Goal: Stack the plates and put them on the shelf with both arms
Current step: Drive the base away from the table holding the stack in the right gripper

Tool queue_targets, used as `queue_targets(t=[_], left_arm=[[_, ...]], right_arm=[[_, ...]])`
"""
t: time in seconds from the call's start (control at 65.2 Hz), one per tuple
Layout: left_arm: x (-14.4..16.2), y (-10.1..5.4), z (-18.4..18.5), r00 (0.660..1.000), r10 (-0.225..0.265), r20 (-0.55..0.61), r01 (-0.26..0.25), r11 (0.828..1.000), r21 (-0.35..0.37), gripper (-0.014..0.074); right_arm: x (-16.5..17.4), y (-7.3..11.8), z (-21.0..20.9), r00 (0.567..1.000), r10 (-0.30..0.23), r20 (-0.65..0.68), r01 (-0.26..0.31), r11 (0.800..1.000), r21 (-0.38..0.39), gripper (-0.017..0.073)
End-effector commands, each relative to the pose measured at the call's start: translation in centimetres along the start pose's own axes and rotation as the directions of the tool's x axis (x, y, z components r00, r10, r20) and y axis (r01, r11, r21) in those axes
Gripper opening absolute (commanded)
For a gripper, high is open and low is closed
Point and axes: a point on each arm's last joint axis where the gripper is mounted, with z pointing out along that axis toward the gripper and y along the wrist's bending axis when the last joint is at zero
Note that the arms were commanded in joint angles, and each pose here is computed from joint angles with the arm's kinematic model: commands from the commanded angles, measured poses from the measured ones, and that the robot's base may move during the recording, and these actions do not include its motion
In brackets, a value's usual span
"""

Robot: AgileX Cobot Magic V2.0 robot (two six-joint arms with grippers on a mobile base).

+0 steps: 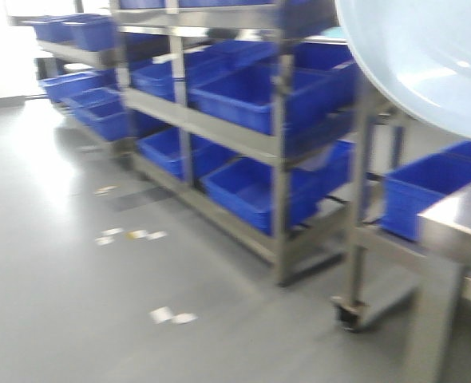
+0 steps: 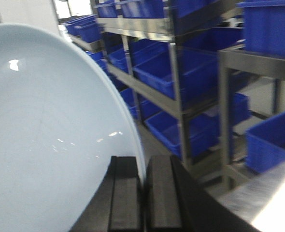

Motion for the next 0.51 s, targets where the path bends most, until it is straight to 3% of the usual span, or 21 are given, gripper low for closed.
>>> queue_targets(t=[0.0,0.491], left_arm=[[-1.82,0.09,-0.13,0.993,-0.011,0.117,0.012,1.000,-0.003,0.0082],[-1.82,0.09,-0.13,0.993,-0.011,0.117,0.012,1.000,-0.003,0.0082]], right_arm=[[-1.90,-0.01,-0.09,0.992,-0.004,0.126,0.002,1.000,0.016,0.0056],[-1.90,-0.01,-0.09,0.992,-0.004,0.126,0.002,1.000,0.016,0.0056]])
